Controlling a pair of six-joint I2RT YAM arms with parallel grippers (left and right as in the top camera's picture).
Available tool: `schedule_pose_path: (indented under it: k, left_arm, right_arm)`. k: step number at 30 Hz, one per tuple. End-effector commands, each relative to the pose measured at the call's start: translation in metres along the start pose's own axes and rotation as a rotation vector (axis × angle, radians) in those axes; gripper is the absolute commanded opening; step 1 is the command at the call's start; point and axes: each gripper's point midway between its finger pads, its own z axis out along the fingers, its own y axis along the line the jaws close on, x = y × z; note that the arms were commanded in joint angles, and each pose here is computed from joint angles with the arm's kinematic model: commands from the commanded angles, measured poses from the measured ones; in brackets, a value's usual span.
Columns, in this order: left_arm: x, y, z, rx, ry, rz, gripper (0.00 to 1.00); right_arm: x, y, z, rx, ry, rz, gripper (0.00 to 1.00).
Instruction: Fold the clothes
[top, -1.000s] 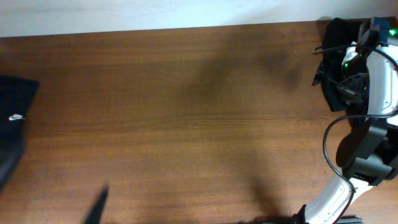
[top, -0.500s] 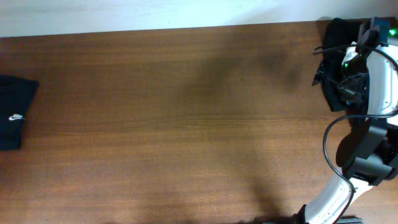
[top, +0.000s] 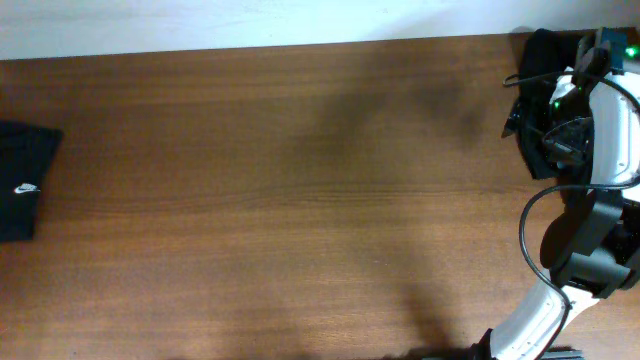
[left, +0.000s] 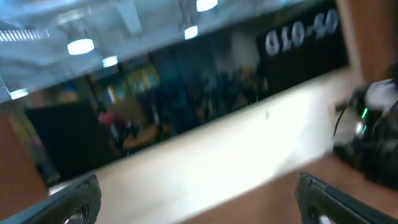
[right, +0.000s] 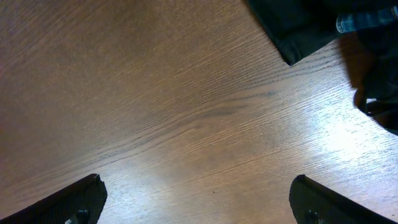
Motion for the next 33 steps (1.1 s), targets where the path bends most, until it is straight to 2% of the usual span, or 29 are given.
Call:
schedule_pose_path:
  k: [1,6,13,16,21,33]
  left_arm:
    - [0.026,0.012,0.039,0.013,0.148,0.061,0.99]
    - [0.06,0.014,0.099,0.091,0.275,0.016,0.99]
    - [0.116,0.004,0.19,0.236,0.33,-0.04,0.99]
    - [0.146,-0.007,0.211,0.296,0.348,-0.065,0.99]
    - [0.199,-0.029,0.224,0.364,0.361,-0.096,0.99]
    - [0.315,-0.06,0.233,0.31,0.208,-0.026,0.99]
  right_arm:
    - [-0.003,-0.001,-0.007,0.005,-0.024,0.007,0.99]
    - [-0.003,-0.001,-0.007,0.005,-0.024,0.007,0.99]
    - [-0.003,-0.001,-0.007,0.005,-0.024,0.006,0.99]
    - [-0.003,-0.001,-0.007,0.005,-0.024,0.007,0.99]
    - [-0.003,-0.001,-0.007,0.005,-0.024,0.007,0.99]
    - [-0.003,-0.001,-0.007,0.005,-0.024,0.007,0.99]
